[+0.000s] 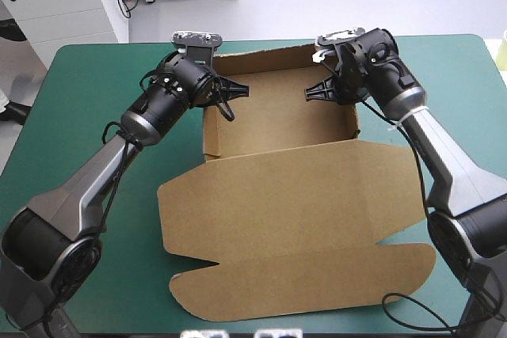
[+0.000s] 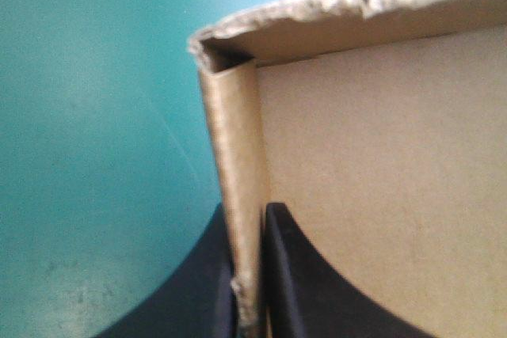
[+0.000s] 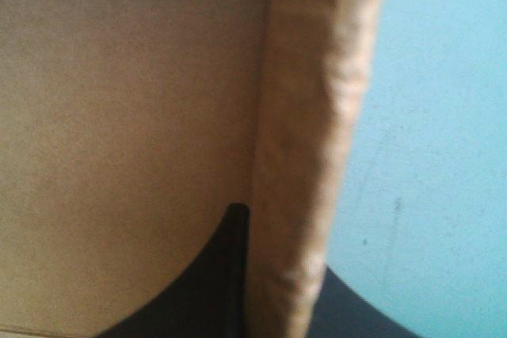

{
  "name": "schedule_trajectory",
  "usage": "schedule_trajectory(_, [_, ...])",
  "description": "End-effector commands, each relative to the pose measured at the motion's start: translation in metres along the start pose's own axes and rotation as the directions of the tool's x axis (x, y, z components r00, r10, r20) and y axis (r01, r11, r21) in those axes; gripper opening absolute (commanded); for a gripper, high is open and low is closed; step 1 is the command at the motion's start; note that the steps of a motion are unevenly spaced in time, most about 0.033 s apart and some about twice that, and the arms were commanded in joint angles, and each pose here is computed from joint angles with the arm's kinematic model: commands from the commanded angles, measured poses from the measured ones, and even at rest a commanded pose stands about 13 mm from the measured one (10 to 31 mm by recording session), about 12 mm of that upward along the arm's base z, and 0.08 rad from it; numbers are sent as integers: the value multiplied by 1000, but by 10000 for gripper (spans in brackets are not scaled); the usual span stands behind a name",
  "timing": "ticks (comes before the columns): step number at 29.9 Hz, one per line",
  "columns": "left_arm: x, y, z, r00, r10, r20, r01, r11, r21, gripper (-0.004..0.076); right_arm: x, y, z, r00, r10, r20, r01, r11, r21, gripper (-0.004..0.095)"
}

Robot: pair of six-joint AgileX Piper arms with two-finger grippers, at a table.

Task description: Fold the box

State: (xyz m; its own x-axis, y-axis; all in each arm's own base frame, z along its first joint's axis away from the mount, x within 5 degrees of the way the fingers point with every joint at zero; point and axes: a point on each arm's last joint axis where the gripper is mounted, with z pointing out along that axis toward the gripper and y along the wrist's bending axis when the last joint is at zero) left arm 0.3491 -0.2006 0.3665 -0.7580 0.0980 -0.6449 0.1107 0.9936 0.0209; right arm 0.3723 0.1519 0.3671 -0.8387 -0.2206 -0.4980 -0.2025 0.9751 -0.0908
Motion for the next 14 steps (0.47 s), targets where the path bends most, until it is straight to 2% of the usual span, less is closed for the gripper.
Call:
schedule_trajectory(1, [-11, -12, -13, 994, 21, 106, -28, 997, 72, -8, -11, 15, -14, 996, -20, 89, 28, 995, -97, -13])
schedule_trajectory(7, [-6, -14, 22, 997, 55, 50, -56, 998, 12, -8, -13, 20, 27, 997, -76, 17, 77, 994, -71, -14])
schedule_trajectory(14, [5, 1, 79, 992, 60, -108, -61, 998, -8, -8, -13, -2, 71, 996, -55, -70, 51, 997, -57, -14])
